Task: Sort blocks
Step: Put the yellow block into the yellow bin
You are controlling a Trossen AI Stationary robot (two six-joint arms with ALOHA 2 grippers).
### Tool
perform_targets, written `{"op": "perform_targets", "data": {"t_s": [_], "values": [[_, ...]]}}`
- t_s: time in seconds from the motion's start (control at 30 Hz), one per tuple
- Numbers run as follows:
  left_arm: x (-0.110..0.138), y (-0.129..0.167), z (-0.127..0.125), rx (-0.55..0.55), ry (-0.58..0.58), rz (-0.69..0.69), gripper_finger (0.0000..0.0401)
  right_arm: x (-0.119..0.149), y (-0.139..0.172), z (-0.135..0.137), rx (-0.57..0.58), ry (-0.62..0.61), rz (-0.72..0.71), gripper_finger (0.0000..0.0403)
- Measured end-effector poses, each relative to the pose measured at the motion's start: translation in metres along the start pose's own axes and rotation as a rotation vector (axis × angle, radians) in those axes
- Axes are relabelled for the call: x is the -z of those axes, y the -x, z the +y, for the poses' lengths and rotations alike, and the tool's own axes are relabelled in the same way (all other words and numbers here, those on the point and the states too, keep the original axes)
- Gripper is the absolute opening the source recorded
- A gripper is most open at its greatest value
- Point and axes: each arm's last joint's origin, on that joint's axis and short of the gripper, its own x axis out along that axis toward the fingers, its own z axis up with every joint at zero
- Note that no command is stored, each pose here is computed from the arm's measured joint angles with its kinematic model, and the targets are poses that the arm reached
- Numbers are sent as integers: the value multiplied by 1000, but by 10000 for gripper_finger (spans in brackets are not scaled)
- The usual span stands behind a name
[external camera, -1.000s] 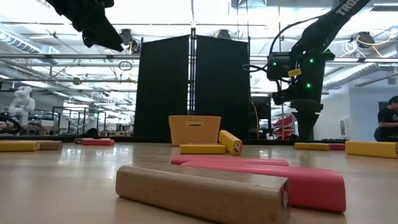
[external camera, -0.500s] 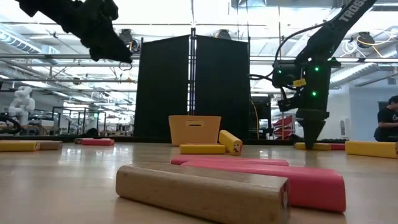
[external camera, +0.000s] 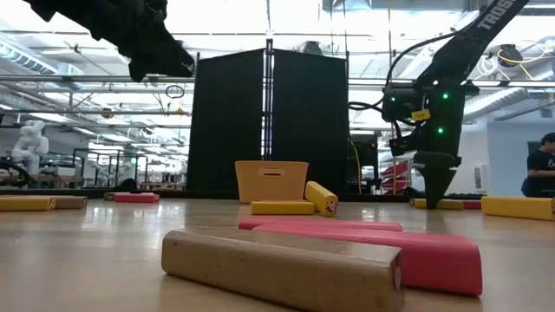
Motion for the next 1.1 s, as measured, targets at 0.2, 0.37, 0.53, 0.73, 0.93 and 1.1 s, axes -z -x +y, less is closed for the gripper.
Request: {"op": "perform_targets", "data": {"t_s": [0.2,0.37,0.53,0.73,0.93,1.1], "values": [[12,-9,-7,-51,-94,-169,166,1,0,3,2,10,6,69],[19,-11,-8,-12,-164,-345,166,2,4,3,-13,-29,3,69],[16,-10,-7,-25,-225,-397,166,-3,26,4,-66,-105,-40,69],[26,-14,-3,-46,-199,-285,166,-26,74,12,-164,-143,-214,70],[44,-17,6,-194,-166,-115,166,-84,123,28,-236,-149,-459,69],[42,-15,8,-270,-200,-135,166,-147,131,40,-236,-106,-550,71]]}}
